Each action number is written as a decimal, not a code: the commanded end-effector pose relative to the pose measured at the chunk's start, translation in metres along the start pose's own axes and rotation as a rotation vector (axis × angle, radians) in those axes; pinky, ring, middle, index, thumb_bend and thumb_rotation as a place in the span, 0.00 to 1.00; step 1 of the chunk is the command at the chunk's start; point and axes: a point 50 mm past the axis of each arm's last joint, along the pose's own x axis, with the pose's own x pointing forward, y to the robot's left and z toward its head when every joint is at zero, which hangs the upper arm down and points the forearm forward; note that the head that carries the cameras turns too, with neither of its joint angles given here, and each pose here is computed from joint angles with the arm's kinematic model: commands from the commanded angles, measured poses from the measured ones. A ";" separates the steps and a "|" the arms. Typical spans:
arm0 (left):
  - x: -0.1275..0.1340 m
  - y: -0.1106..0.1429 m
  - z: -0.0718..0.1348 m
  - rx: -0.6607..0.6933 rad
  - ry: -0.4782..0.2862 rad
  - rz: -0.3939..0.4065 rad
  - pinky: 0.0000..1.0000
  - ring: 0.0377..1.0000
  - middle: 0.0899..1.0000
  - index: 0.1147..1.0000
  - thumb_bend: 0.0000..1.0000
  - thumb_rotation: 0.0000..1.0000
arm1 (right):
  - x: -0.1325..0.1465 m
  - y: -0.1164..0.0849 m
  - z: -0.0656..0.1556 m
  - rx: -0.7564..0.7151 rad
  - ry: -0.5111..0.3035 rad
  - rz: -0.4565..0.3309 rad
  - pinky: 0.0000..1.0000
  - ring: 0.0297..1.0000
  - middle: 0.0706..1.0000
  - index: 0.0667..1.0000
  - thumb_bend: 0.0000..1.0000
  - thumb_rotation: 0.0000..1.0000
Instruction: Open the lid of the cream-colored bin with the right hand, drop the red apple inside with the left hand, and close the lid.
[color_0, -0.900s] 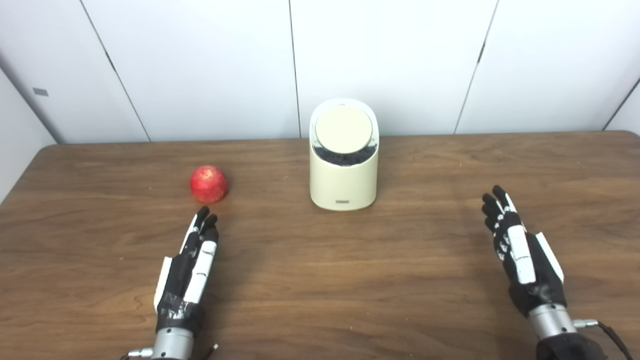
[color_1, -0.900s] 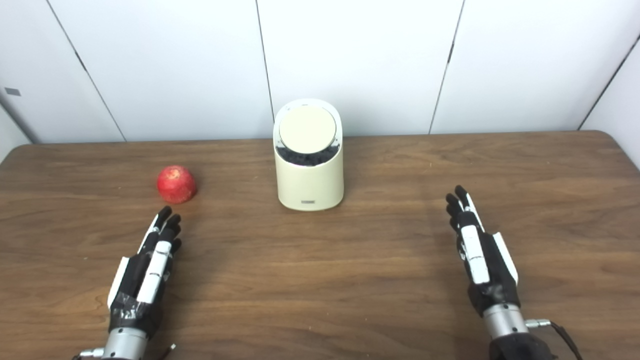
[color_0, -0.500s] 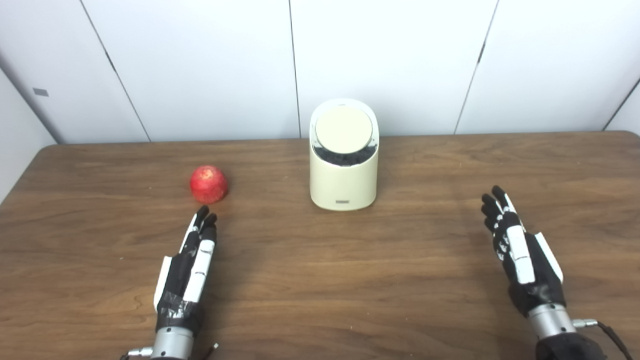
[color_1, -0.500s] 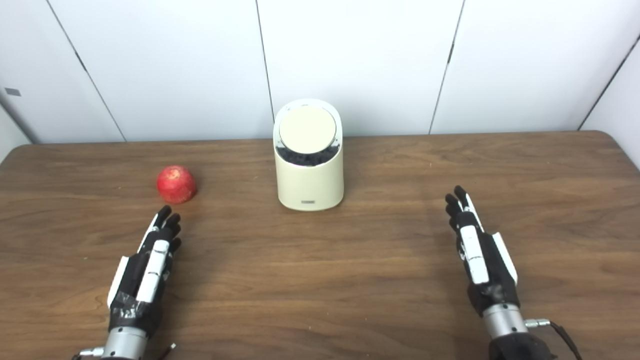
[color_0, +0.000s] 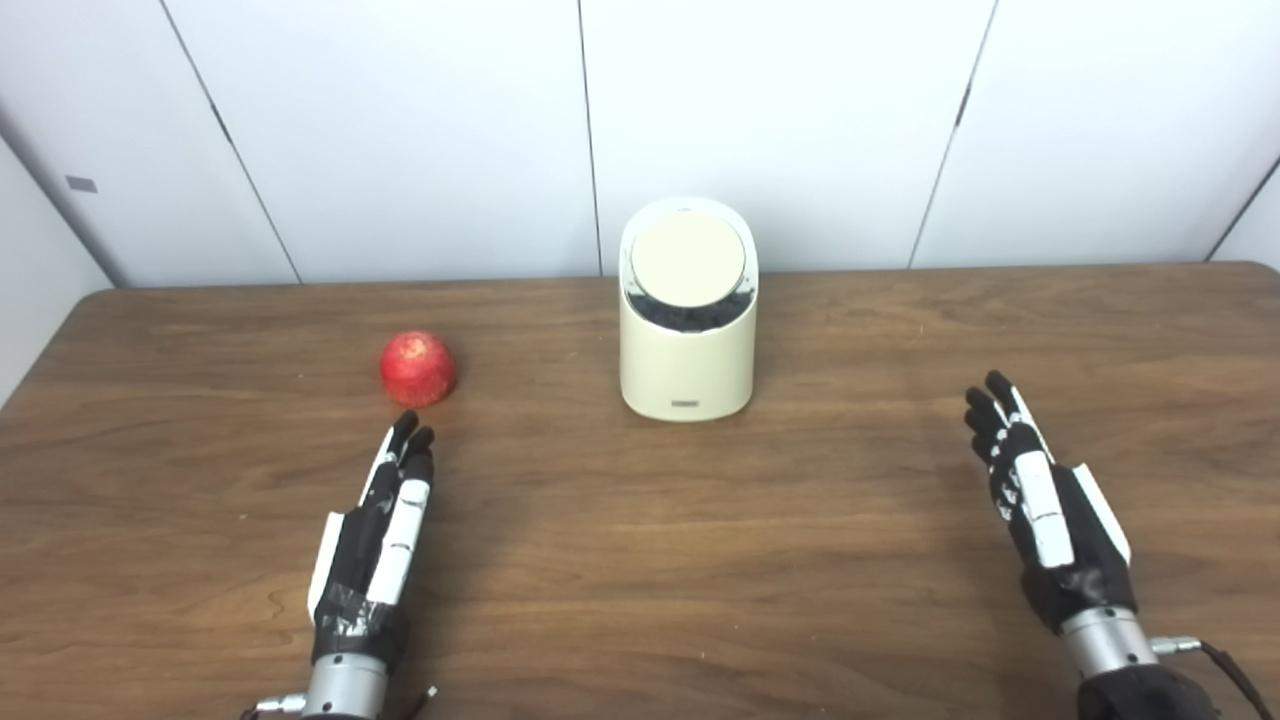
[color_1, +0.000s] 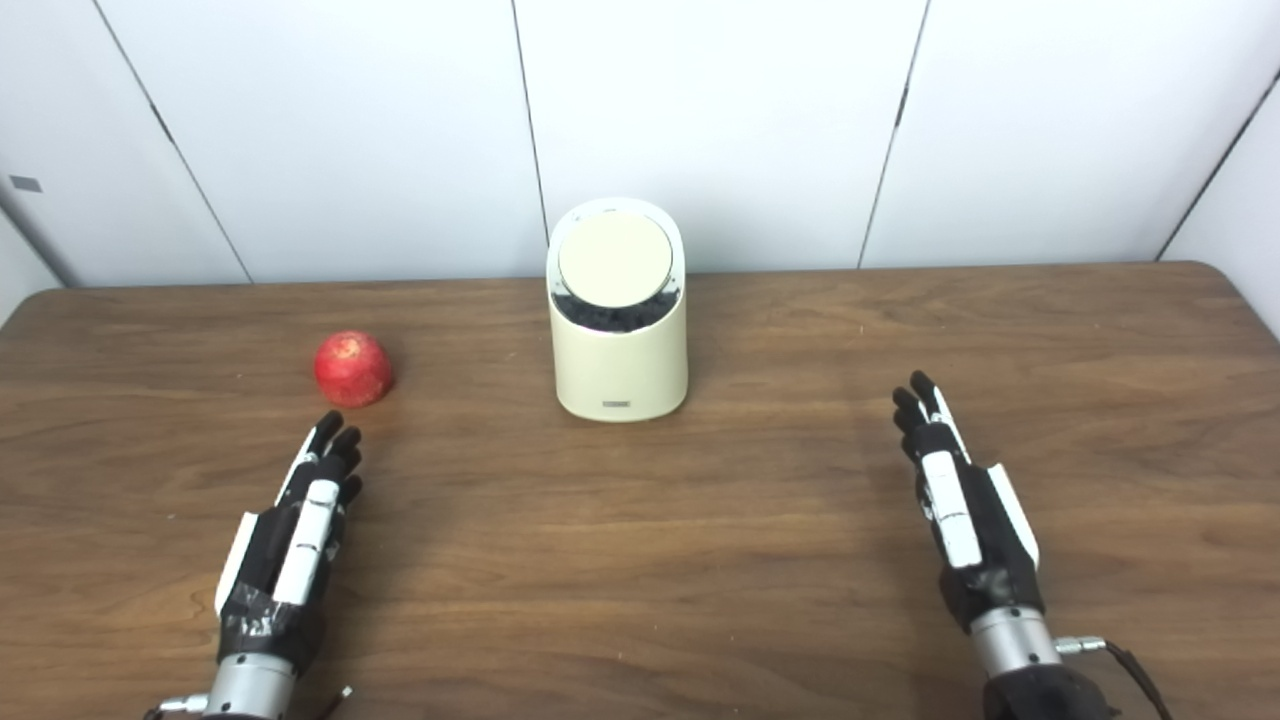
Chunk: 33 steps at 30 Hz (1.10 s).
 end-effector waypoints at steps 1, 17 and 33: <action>0.004 -0.003 0.007 0.004 -0.069 -0.016 1.00 0.99 0.96 1.00 0.55 0.77 | 0.007 -0.003 0.008 -0.012 -0.062 0.005 1.00 0.98 0.97 1.00 0.64 0.94; -0.001 -0.008 -0.021 -0.009 -0.074 -0.019 1.00 1.00 0.97 1.00 0.49 0.73 | 0.061 0.006 0.024 -0.040 -0.134 0.037 1.00 0.98 0.98 1.00 0.75 0.90; -0.002 -0.014 -0.032 -0.010 -0.061 -0.013 1.00 1.00 0.98 1.00 0.38 0.72 | 0.137 0.046 0.109 -0.196 -0.225 0.078 0.94 0.98 0.98 0.99 0.83 0.65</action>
